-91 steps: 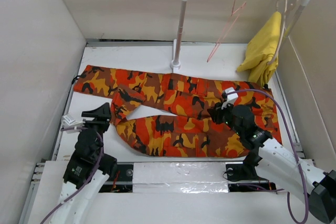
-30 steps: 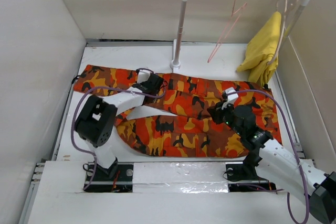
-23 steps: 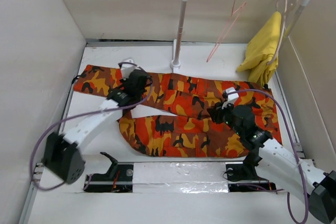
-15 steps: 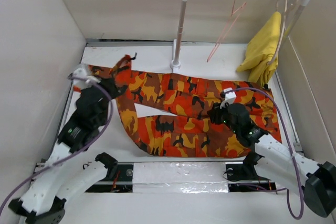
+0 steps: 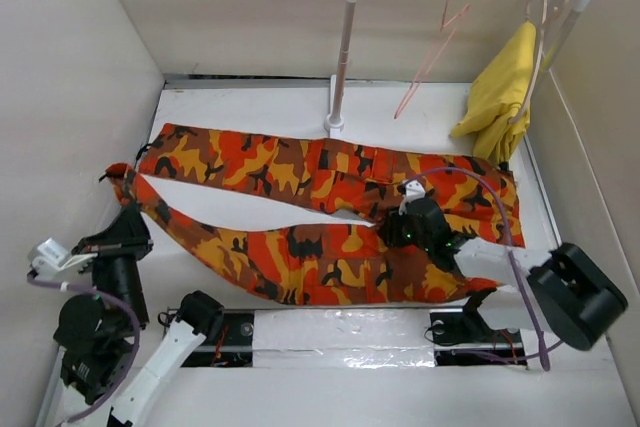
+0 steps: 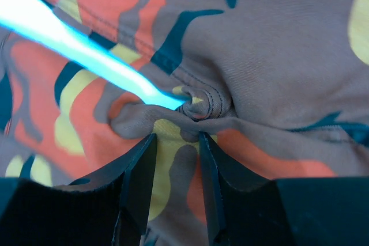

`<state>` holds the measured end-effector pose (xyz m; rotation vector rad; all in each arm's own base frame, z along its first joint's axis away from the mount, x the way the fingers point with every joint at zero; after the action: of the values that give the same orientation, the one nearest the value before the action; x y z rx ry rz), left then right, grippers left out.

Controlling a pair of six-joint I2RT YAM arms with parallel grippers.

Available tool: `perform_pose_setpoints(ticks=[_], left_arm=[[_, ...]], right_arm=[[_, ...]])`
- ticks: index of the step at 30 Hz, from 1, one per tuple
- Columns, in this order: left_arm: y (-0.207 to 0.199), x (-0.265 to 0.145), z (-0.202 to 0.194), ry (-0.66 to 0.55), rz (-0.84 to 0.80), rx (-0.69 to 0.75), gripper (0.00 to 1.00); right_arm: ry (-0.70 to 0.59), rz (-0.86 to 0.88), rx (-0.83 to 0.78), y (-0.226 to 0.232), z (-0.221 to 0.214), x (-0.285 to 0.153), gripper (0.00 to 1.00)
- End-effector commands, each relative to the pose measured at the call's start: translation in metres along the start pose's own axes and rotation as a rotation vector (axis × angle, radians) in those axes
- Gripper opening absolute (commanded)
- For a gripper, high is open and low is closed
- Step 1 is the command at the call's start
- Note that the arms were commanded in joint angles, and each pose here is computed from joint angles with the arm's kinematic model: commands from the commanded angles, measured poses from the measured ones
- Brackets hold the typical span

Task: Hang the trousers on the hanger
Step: Fold the trousers at the center of the board.

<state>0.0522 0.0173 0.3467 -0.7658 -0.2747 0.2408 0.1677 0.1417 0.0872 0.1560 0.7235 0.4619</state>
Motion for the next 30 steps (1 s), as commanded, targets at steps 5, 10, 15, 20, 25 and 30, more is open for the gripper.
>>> perform_pose_setpoints(ticks=[5, 10, 15, 20, 25, 30], left_arm=[[0.017, -0.015, 0.020, -0.117, 0.000, -0.063, 0.00], [0.013, -0.015, 0.014, -0.079, -0.071, -0.040, 0.00], [0.006, -0.014, 0.007, -0.042, -0.149, -0.007, 0.00], [0.004, -0.016, 0.007, -0.037, -0.203, -0.019, 0.00], [0.004, -0.019, 0.007, -0.036, -0.232, -0.023, 0.00], [0.004, -0.020, 0.008, -0.033, -0.243, -0.026, 0.00]], right_arm=[[-0.006, 0.001, -0.008, 0.016, 0.023, 0.053, 0.41], [-0.113, -0.013, -0.052, 0.025, 0.067, 0.060, 0.41], [-0.216, -0.135, -0.047, 0.008, 0.083, 0.012, 0.43], [-0.205, -0.381, 0.121, -0.053, 0.063, -0.033, 0.53], [-0.322, -0.429, 0.294, -0.114, 0.083, -0.057, 0.53], [-0.256, -0.431, 0.406, -0.164, 0.096, -0.052, 0.52]])
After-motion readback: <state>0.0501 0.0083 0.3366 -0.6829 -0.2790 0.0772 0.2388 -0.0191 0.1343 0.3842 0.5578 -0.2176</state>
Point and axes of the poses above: each gripper's point midway between its finger pads, its own x axis out along the fingers, its own y axis along the line the jaws close on, z = x × y, the point moved 10 cm from there along -x, back along the fingers, and after that the axes turned 1 degree about -x, right-handed, at the moved point
